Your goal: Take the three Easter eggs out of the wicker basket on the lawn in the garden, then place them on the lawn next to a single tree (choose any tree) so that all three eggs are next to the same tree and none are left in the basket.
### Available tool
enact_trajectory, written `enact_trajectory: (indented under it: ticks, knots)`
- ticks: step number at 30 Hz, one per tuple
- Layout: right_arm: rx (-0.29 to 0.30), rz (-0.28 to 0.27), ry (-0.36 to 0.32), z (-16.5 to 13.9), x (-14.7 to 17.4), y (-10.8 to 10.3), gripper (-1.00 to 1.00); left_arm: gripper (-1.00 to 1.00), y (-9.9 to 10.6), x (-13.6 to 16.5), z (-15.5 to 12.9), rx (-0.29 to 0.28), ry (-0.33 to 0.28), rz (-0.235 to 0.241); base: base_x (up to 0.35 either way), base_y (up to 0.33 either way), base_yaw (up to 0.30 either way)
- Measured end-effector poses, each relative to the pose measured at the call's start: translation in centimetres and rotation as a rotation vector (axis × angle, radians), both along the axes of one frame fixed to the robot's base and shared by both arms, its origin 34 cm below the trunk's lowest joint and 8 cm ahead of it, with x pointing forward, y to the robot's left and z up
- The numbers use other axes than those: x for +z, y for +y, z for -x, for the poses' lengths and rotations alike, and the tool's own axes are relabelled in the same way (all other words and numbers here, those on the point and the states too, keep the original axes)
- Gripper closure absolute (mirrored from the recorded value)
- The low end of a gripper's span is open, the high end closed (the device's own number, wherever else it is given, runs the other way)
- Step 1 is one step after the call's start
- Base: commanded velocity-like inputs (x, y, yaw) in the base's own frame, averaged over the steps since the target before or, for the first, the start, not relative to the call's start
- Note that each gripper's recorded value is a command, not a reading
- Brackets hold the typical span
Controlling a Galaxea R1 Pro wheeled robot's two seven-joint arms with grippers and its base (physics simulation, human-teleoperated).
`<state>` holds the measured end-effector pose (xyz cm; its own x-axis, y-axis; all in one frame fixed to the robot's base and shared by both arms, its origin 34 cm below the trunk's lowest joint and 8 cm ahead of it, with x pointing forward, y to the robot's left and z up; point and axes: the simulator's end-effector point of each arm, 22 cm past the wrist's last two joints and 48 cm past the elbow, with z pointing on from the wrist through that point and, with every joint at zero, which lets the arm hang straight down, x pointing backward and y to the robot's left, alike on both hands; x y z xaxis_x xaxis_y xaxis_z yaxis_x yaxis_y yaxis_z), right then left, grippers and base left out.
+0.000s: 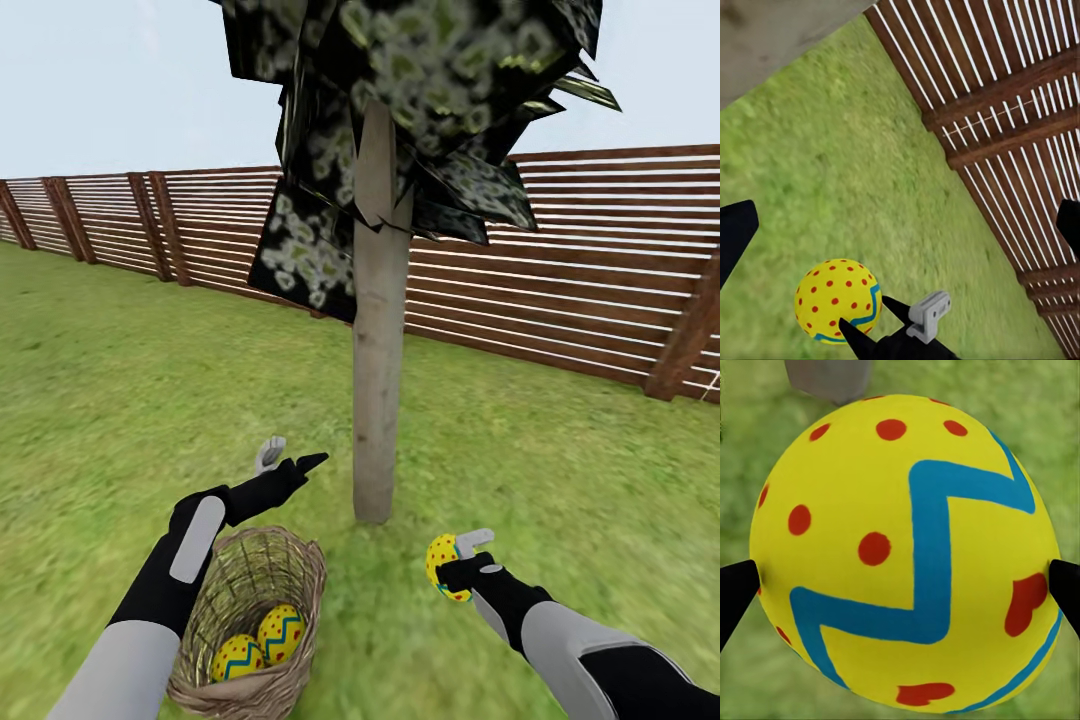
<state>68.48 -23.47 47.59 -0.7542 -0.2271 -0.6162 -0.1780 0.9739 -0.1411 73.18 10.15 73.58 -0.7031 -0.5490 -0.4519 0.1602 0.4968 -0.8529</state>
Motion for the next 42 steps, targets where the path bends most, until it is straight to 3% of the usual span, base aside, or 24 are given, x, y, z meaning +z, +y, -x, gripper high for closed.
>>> enact_trajectory:
  ticks: [9, 16, 22, 30, 35, 38, 42]
  knots:
    - [-0.001, -0.001, -0.001, 0.0, 0.2, 0.0, 1.00, -1.00, 0.0, 0.1, 0.0, 0.001, 0.003, 0.002, 0.003, 0.000, 0.000]
    - [-0.002, -0.001, 0.004, 0.1, 0.2, 0.0, 1.00, -1.00, 0.1, 0.0, -0.1, 0.006, 0.002, 0.001, 0.247, 0.000, 0.000]
    - [0.005, -0.011, 0.011, 0.2, 0.0, 1.0, 1.00, -1.00, 0.2, 0.1, -0.2, 0.012, -0.004, 0.001, 0.014, 0.000, 0.000]
    - [0.004, -0.013, 0.015, 0.6, -1.6, 1.1, 1.00, -1.00, 0.1, -1.6, 0.1, 0.010, -0.003, 0.000, 0.000, 0.000, 0.000]
    - [-0.012, 0.004, 0.111, 2.4, -3.9, 0.5, 1.00, -1.00, 0.0, -2.6, 0.3, 0.009, -0.004, 0.001, 0.000, 0.000, 0.000]
    - [-0.007, 0.002, 0.116, 2.6, -4.5, 1.0, 1.00, -1.00, -2.0, -2.5, 0.7, -0.009, -0.009, 0.031, 0.000, 0.000, 0.000]
    - [0.004, -0.002, 0.104, 2.4, -5.1, 1.5, 1.00, -1.00, -2.4, -2.3, 0.8, -0.015, -0.031, 0.038, 0.000, 0.000, 0.000]
